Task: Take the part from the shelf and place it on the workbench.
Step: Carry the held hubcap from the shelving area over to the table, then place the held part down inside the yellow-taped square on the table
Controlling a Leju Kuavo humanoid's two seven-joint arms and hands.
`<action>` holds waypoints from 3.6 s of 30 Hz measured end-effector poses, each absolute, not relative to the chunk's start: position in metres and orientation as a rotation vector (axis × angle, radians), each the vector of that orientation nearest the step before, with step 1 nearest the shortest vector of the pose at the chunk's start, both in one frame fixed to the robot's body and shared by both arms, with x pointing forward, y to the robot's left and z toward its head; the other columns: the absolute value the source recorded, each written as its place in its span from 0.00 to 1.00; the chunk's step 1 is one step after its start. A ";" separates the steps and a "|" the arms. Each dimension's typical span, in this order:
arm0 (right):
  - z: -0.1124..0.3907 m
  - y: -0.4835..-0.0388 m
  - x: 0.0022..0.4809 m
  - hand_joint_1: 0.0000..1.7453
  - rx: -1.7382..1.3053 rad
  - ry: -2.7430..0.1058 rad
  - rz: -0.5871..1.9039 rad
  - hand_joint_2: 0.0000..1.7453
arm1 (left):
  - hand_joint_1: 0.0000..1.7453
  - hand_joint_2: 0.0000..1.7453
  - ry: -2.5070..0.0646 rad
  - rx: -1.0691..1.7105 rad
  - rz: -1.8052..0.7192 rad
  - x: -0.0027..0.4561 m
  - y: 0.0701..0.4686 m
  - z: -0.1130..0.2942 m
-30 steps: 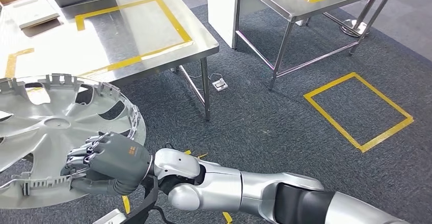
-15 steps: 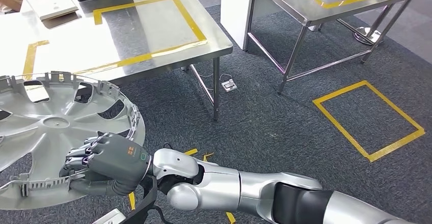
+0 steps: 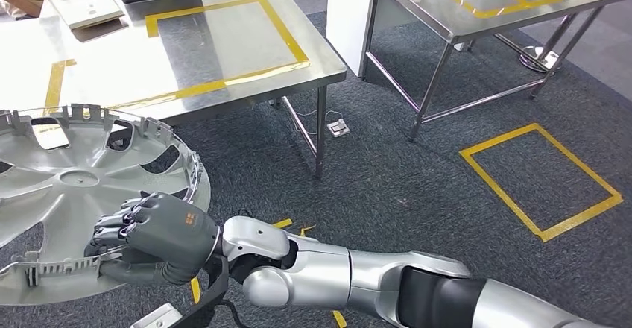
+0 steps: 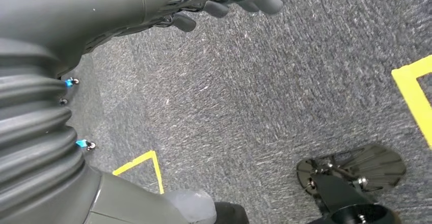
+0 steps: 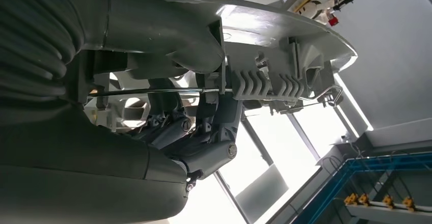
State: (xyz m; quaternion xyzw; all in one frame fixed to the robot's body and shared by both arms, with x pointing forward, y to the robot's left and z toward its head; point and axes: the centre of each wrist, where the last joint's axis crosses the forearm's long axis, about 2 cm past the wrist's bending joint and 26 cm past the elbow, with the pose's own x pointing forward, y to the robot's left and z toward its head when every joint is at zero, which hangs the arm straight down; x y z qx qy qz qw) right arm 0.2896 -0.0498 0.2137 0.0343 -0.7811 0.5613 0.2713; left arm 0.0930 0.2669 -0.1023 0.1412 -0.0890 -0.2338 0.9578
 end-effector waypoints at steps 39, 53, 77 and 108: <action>0.203 -0.055 0.289 1.00 0.107 -2.081 1.508 1.00 | 0.00 1.00 -0.175 0.296 -0.487 0.085 0.269 -0.104; 0.204 -0.054 0.290 1.00 0.110 -2.086 1.501 1.00 | 0.00 1.00 -0.169 0.296 -0.480 0.084 0.269 -0.104; 0.199 -0.061 0.300 1.00 0.063 -2.030 1.467 1.00 | 0.00 1.00 -0.182 0.292 -0.496 0.091 0.267 -0.103; 0.164 -0.149 0.427 0.00 -0.317 -1.329 1.233 0.00 | 0.00 0.25 -0.190 0.309 -0.584 0.120 0.265 -0.096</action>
